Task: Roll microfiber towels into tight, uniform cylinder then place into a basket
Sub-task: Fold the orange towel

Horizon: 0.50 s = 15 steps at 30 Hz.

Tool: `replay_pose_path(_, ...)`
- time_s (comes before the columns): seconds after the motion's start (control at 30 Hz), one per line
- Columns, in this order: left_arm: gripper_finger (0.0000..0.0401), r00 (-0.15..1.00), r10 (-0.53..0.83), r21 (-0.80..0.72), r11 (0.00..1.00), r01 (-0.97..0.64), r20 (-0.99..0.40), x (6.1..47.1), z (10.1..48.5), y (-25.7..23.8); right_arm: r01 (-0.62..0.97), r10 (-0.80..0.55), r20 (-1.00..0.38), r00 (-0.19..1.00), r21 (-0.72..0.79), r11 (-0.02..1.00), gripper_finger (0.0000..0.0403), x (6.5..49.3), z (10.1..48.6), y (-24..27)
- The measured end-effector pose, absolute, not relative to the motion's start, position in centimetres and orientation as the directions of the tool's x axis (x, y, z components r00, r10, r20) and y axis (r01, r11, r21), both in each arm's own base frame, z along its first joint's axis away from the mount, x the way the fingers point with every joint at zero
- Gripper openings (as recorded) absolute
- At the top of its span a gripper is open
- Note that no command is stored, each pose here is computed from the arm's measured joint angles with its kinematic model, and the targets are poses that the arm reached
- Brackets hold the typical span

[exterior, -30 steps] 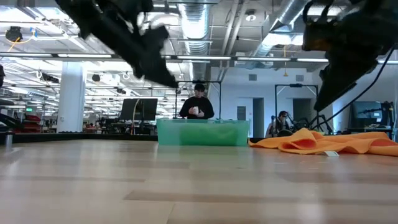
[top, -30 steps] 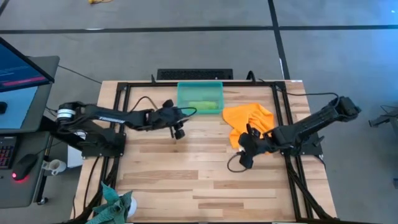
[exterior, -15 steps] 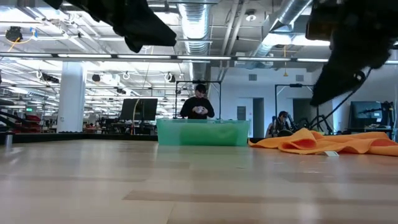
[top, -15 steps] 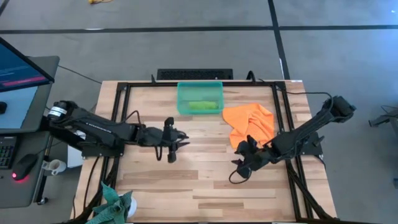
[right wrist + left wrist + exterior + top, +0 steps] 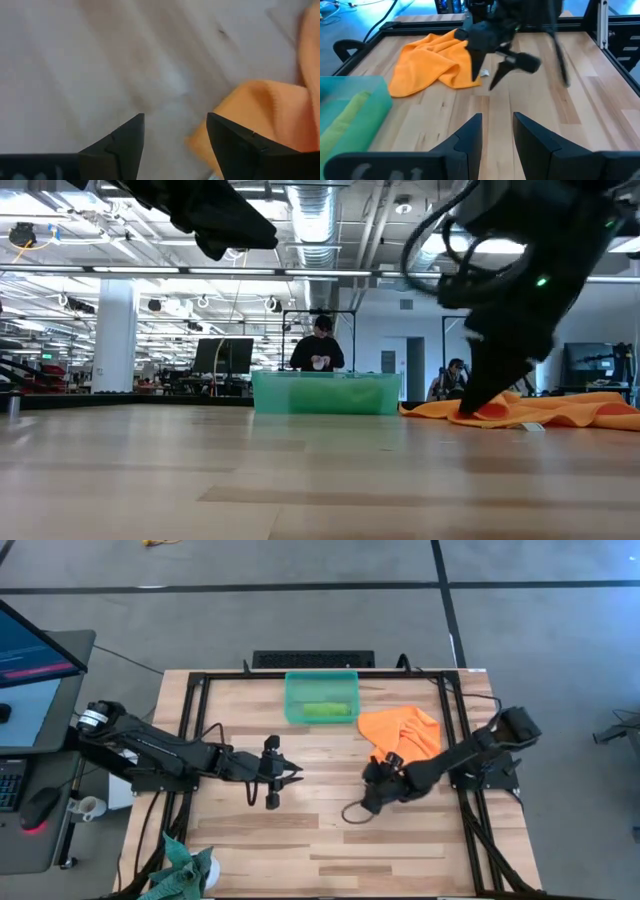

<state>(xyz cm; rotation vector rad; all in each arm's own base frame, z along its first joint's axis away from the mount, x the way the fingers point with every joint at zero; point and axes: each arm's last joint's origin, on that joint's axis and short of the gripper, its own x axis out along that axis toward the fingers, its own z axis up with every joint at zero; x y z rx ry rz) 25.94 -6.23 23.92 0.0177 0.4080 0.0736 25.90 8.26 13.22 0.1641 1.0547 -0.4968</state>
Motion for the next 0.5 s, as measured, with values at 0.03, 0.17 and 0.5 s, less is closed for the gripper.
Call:
replay_pose_path(0.03, 0.0100, 0.915, 0.076, 0.033, 0.997, -0.069, -0.396, 25.9, 23.9, -6.2, 0.488, -0.323, -0.868, 0.379, -0.109, 0.866, 0.0233, 26.0, 13.0, 7.8)
replay_pose_path(0.17, 0.0100, 0.912, 0.080, 0.036, 0.997, -0.072, -0.401, 25.9, 23.9, -6.2, 0.564, -0.317, -0.897, 0.308, -0.096, 0.820, 0.0221, 26.5, 11.8, 6.5)
replay_pose_path(0.5, 0.0100, 0.912, 0.086, 0.048, 0.996, -0.073, -0.400, 25.9, 23.9, -6.2, 0.638, -0.232, -0.932, 0.278, -0.002, 0.770, 0.0199, 26.9, 11.5, 6.7)
